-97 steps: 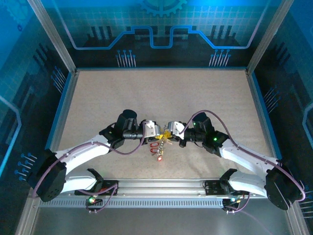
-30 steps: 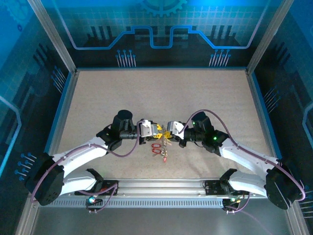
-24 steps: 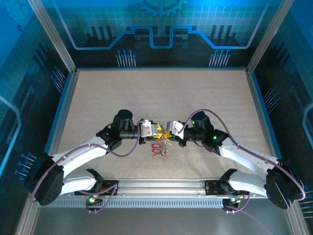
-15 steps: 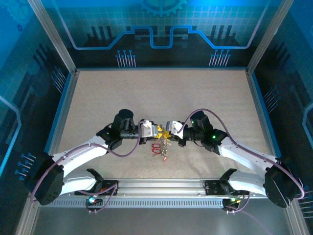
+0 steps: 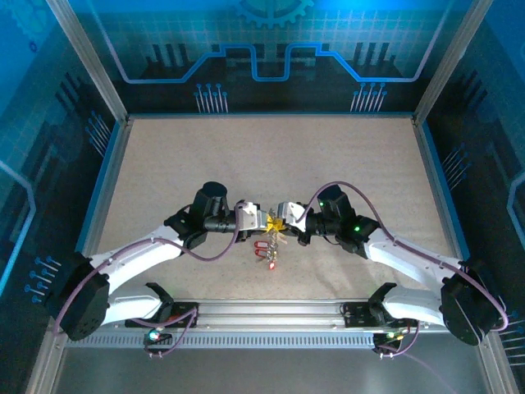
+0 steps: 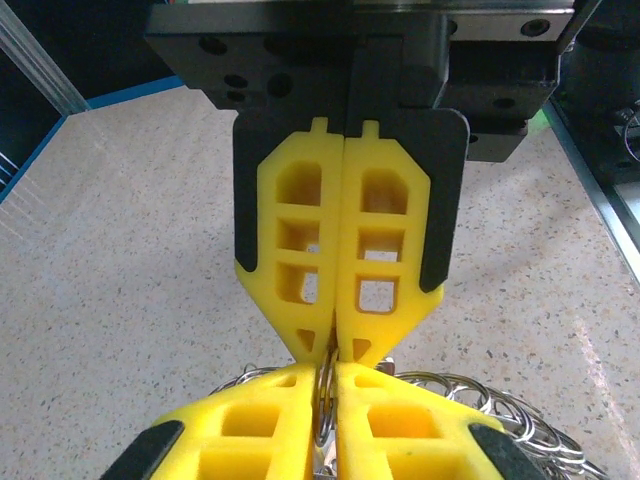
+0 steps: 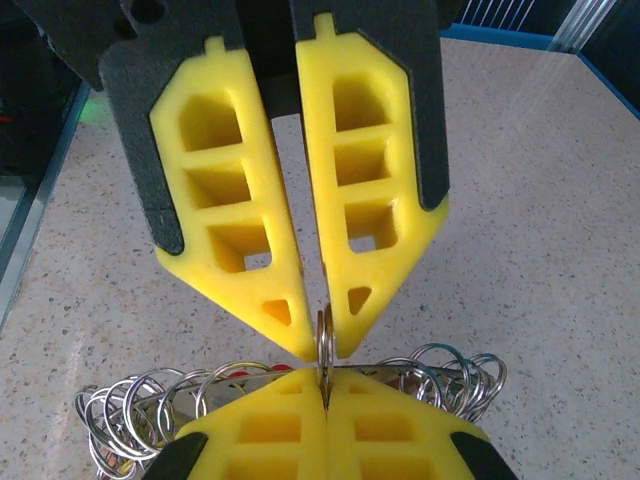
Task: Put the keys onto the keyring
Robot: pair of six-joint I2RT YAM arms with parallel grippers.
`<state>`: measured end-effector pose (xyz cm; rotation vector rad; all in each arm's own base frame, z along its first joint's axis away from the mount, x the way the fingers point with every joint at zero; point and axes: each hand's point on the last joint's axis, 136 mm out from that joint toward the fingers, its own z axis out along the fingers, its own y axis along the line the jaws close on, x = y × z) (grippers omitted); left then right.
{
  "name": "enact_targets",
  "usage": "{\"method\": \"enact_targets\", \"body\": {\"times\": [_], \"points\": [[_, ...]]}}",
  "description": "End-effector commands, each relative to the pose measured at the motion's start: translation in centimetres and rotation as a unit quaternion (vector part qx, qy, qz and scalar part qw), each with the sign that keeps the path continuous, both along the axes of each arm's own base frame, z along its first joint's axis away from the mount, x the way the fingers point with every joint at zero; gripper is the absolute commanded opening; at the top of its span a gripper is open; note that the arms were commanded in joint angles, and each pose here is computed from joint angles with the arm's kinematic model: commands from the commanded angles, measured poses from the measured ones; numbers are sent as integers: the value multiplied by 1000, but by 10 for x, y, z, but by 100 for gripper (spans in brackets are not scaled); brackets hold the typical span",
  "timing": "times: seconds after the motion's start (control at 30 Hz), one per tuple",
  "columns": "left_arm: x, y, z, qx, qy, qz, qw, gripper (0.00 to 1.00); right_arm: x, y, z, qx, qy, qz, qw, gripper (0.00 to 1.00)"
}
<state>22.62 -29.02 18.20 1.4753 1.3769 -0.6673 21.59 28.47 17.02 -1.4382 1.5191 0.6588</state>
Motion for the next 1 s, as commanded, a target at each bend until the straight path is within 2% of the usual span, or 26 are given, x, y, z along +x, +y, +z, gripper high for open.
{"method": "enact_targets", "body": {"times": [0.0, 0.17, 0.2, 0.27, 0.33, 0.43, 0.6, 0.83, 0.97], "points": [[-4, -5, 6, 2, -6, -21, 1000, 15, -1, 11, 30, 36, -31, 22, 999, 0], [-4, -6, 3, 9, -8, -23, 1000, 17, -3, 11, 31, 43, -30, 25, 998, 0], [-6, -6, 4, 9, -9, -24, 1000, 15, -3, 11, 31, 41, -32, 25, 998, 0], [-6, -5, 3, 12, -13, -25, 1000, 3, -3, 10, 31, 39, -31, 23, 998, 0], [-6, -5, 3, 13, -17, -26, 999, 0, -5, 10, 34, 46, -32, 22, 998, 1], [-9, -4, 9, 6, -23, -30, 999, 0, -7, 8, 33, 48, -37, 26, 998, 16], [-9, -3, 26, -34, -36, -20, 999, 0, -7, 4, 33, 55, -28, 20, 998, 26], [-10, 0, 56, -95, -39, -24, 994, 0, -5, -8, 28, 72, -31, 4, 997, 22], [-13, 1, 58, -100, -38, -35, 994, 0, -5, -8, 31, 75, -27, 16, 997, 18]]}}
